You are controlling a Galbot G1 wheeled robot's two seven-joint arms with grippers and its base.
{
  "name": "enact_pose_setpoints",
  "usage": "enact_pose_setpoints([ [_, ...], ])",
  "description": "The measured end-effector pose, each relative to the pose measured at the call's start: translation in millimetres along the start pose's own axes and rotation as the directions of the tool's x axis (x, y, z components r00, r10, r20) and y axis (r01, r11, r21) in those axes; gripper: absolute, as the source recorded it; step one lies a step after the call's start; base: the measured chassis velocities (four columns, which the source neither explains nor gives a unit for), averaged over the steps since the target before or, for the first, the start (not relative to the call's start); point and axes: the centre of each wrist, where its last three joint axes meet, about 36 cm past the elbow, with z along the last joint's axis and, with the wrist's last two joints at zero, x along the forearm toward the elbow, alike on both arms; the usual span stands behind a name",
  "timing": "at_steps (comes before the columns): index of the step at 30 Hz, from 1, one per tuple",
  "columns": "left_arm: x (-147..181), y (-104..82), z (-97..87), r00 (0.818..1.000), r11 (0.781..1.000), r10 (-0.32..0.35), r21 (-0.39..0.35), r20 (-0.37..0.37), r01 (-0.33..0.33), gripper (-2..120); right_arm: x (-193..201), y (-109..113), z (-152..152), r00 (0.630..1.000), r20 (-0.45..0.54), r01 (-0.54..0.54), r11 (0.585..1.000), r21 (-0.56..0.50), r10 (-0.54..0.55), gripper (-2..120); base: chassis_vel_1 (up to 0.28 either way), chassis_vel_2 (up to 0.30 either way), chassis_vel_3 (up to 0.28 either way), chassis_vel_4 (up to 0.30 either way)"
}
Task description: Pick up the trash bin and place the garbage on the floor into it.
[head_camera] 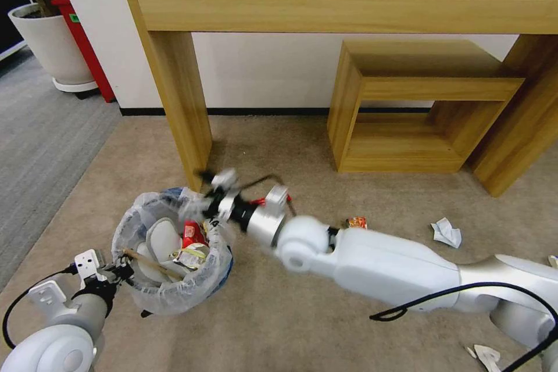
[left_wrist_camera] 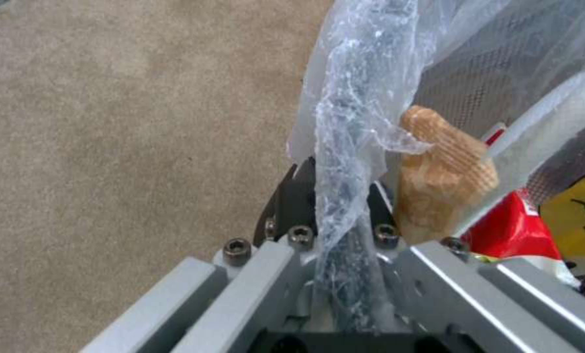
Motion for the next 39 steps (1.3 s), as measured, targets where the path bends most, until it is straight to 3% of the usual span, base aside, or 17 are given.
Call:
enact_pose_setpoints([
  [6, 0, 1.2, 0.4, 1.0, 1.0, -0.007, 0.0, 0.001, 0.007, 0, 37, -34, -49, 0.974, 0.159, -0.167, 0.985, 0.039, 0.159, 100, 0.0, 0.0, 0.0, 0.0],
  [9, 2, 1.4, -0.9, 1.0, 1.0, -0.009, -0.001, 0.008, 0.009, 0, 68, -52, -77, 0.935, 0.255, -0.269, 0.961, 0.063, 0.245, 100, 0.0, 0.0, 0.0, 0.0],
  [14, 4, 0.5, -2.3, 1.0, 1.0, -0.006, -0.004, 0.012, 0.006, 0, 92, -62, -97, 0.899, 0.315, -0.346, 0.934, 0.085, 0.304, 100, 0.0, 0.0, 0.0, 0.0],
  [16, 4, 0.2, -3.0, 1.0, 1.0, -0.004, -0.008, 0.01, 0.004, 0, 127, -68, -114, 0.843, 0.376, -0.449, 0.888, 0.102, 0.384, 100, 0.0, 0.0, 0.0, 0.0],
  [20, 3, 0.9, -2.5, 1.0, 1.0, -0.005, -0.011, 0.005, 0.005, 0, 162, -72, -111, 0.793, 0.407, -0.536, 0.836, 0.116, 0.453, 100, 0.0, 0.0, 0.0, 0.0],
  [22, 0, 2.1, -2.5, 1.0, 1.0, -0.005, -0.017, 0.0, 0.005, 0, 196, -71, -109, 0.734, 0.446, -0.618, 0.776, 0.127, 0.511, 100, 0.0, 0.0, 0.0, 0.0],
  [23, 0, 2.1, -2.5, 1.0, 1.0, -0.005, -0.017, 0.0, 0.005, 0, 196, -71, -109, 0.734, 0.446, -0.618, 0.776, 0.127, 0.511, 100, 0.0, 0.0, 0.0, 0.0],
  [26, -3, 2.6, -2.9, 1.0, 1.0, 0.001, -0.023, -0.005, -0.001, 0, 232, -62, -89, 0.668, 0.457, -0.708, 0.691, 0.147, 0.587, 100, 0.0, 0.0, 0.0, 0.0],
  [27, -3, 2.6, -2.9, 1.0, 1.0, 0.001, -0.023, -0.005, -0.001, 0, 232, -62, -89, 0.668, 0.457, -0.708, 0.691, 0.147, 0.587, 100, 0.0, 0.0, 0.0, 0.0],
  [30, -4, 2.5, -3.0, 1.0, 1.0, 0.007, -0.028, -0.01, -0.007, 0, 255, -51, -61, 0.615, 0.448, -0.771, 0.613, 0.173, 0.648, 100, 0.0, 0.0, 0.0, 0.0],
  [31, -4, 2.5, -3.0, 1.0, 1.0, 0.007, -0.028, -0.01, -0.007, 0, 255, -51, -61, 0.615, 0.448, -0.771, 0.613, 0.173, 0.648, 100, 0.0, 0.0, 0.0, 0.0],
  [34, -4, 2.9, -3.0, 1.0, 0.999, 0.011, -0.032, -0.012, -0.011, 0, 270, -42, -49, 0.569, 0.438, -0.814, 0.552, 0.179, 0.697, 100, 0.0, 0.0, 0.0, 0.0],
  [39, -3, 2.1, -3.6, 1.0, 0.999, 0.019, -0.033, -0.011, -0.019, 0, 281, -36, -35, 0.531, 0.437, -0.843, 0.503, 0.189, 0.726, 100, 0.0, 0.0, 0.0, 0.0],
])
